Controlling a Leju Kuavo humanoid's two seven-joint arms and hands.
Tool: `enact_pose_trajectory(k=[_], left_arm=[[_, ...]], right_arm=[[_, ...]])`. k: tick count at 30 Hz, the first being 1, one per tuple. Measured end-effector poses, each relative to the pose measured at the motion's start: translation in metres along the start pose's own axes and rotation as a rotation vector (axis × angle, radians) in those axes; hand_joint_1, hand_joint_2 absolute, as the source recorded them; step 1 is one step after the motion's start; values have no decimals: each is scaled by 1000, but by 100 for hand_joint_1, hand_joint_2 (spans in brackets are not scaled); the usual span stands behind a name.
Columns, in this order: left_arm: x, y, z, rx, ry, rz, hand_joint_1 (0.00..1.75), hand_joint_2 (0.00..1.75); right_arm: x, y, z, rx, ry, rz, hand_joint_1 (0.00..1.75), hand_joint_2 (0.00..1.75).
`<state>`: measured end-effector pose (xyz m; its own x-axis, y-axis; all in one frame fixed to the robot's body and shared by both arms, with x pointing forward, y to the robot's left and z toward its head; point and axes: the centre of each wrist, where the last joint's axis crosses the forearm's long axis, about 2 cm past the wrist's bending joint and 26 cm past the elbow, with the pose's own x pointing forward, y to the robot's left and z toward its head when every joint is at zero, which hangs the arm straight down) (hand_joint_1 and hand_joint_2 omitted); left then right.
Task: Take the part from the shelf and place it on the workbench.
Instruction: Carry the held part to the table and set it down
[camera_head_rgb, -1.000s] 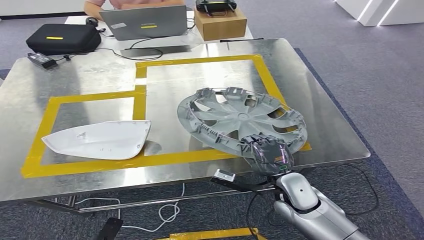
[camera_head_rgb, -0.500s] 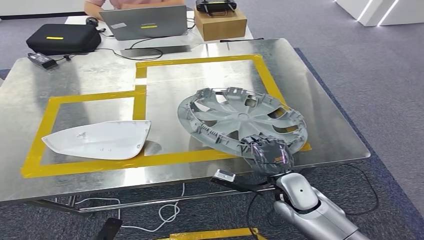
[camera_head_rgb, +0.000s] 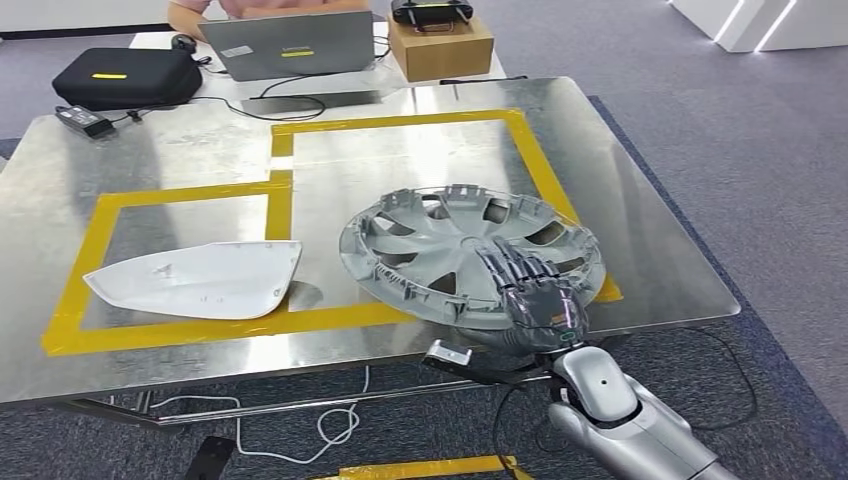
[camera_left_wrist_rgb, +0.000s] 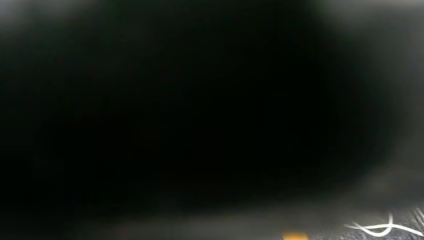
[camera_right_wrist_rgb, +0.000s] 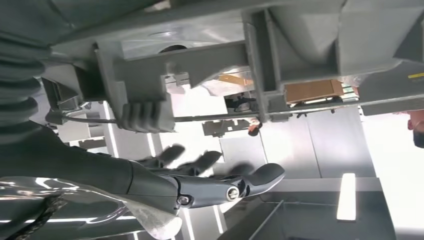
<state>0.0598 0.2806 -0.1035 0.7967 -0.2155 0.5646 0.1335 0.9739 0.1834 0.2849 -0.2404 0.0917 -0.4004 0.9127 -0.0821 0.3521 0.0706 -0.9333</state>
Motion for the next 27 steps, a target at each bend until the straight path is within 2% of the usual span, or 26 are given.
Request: enact_pose_trajectory(k=[13, 18, 23, 27], left_arm=[[-3, 0, 1, -3, -12, -14, 0, 0], [-3, -1, 2, -8, 3, -11, 0, 0], [-3, -2, 2, -15, 6, -11, 0, 0], [-3, -2, 2, -20, 3, -13, 0, 0]], right_arm=[[-2, -1, 0, -9, 6, 0, 0, 0], [-2, -3, -2, -16, 14, -59, 0, 0], [3, -15, -11, -61, -9, -95, 0, 0], [7, -32, -28, -128, -34, -106, 0, 0]])
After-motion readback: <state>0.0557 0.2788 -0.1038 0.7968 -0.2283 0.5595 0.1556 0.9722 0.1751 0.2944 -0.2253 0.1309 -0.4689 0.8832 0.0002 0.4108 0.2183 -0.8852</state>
